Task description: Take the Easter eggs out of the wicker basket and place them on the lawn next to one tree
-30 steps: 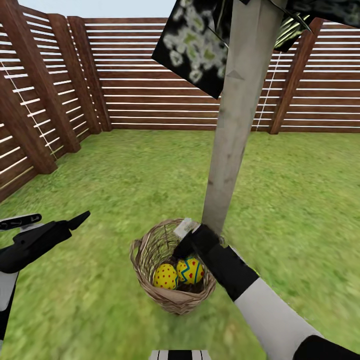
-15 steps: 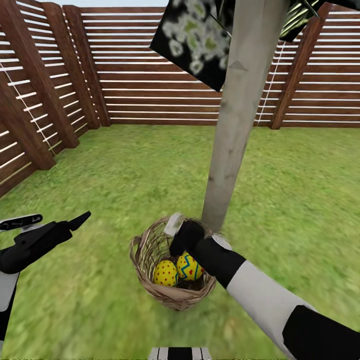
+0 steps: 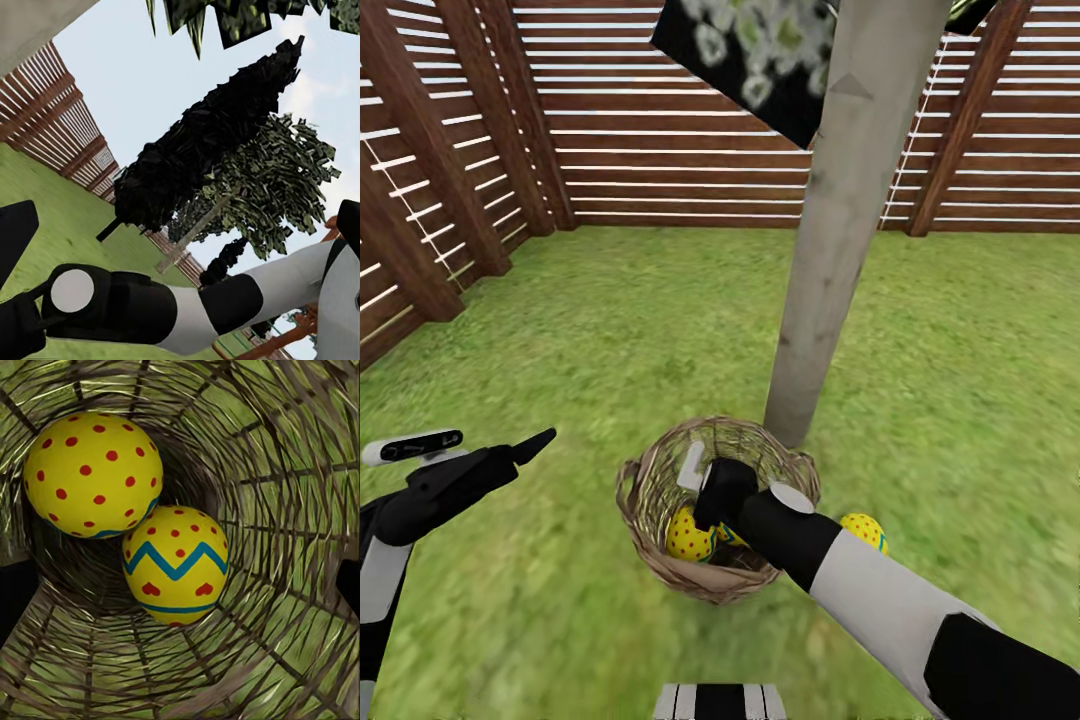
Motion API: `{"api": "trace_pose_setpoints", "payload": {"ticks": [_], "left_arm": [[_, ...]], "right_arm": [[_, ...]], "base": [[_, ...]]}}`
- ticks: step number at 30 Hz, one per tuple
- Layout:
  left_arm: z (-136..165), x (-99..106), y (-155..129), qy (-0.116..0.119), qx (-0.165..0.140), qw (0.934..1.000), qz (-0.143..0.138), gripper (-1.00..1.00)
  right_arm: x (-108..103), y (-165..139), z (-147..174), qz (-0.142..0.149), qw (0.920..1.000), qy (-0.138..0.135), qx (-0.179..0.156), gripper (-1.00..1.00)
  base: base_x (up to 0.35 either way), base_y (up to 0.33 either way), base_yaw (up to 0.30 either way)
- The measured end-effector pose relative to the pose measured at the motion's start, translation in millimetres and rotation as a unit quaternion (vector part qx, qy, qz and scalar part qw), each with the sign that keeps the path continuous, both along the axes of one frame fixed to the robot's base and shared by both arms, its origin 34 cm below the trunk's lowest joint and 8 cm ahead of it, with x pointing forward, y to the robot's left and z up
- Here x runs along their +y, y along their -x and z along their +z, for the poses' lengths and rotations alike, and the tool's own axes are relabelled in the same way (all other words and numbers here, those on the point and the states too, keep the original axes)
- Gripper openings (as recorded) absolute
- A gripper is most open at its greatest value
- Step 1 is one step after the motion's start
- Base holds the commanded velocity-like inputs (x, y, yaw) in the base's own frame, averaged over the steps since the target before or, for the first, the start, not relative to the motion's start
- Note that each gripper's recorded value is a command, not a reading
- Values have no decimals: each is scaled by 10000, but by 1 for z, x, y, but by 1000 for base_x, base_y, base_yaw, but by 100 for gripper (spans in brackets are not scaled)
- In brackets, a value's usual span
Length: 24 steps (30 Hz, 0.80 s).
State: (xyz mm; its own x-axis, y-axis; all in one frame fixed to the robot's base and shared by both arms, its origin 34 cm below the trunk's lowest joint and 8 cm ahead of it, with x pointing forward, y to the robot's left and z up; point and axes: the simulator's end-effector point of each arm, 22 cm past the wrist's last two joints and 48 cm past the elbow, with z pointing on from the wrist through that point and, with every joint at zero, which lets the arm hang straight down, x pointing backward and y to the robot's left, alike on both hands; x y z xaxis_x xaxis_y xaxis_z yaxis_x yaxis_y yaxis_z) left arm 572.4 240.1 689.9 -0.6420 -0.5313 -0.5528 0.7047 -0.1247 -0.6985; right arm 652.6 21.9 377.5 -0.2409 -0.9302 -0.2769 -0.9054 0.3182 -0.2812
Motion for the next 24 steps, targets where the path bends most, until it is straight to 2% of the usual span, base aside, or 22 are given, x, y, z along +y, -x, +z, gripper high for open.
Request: {"api": "trace_pose_setpoints", "payload": {"ticks": [2, 5, 8, 12, 16, 19, 24], "left_arm": [[-4, 0, -2, -4, 40, 10000, 0, 100], [-10, 0, -4, 7, 104, 9999, -4, 100], [-17, -1, -6, 9, 158, 9999, -4, 100], [-25, -1, -8, 15, 242, 9997, -6, 100], [-34, -1, -11, 11, 324, 9995, -6, 100], [-34, 0, -11, 7, 322, 9995, -4, 100], [-34, 0, -11, 20, 327, 9995, 0, 100]], "right_arm": [[-5, 1, -17, 92, 9999, 29, 97, 100], [-26, -6, -53, 261, 9990, 212, 291, 100], [-34, -17, -66, 371, 9983, 262, 352, 100], [-34, -17, -76, 410, 9980, 242, 419, 100], [-27, -16, -82, 490, 9977, 111, 462, 100], [-18, -16, -80, 614, 9972, -60, 413, 100], [-18, -17, -80, 661, 9970, -108, 385, 100]], "base": [[0, 0, 0], [0, 0, 0], [0, 0, 0], [0, 0, 0], [0, 0, 0], [0, 0, 0], [0, 0, 0]]}}
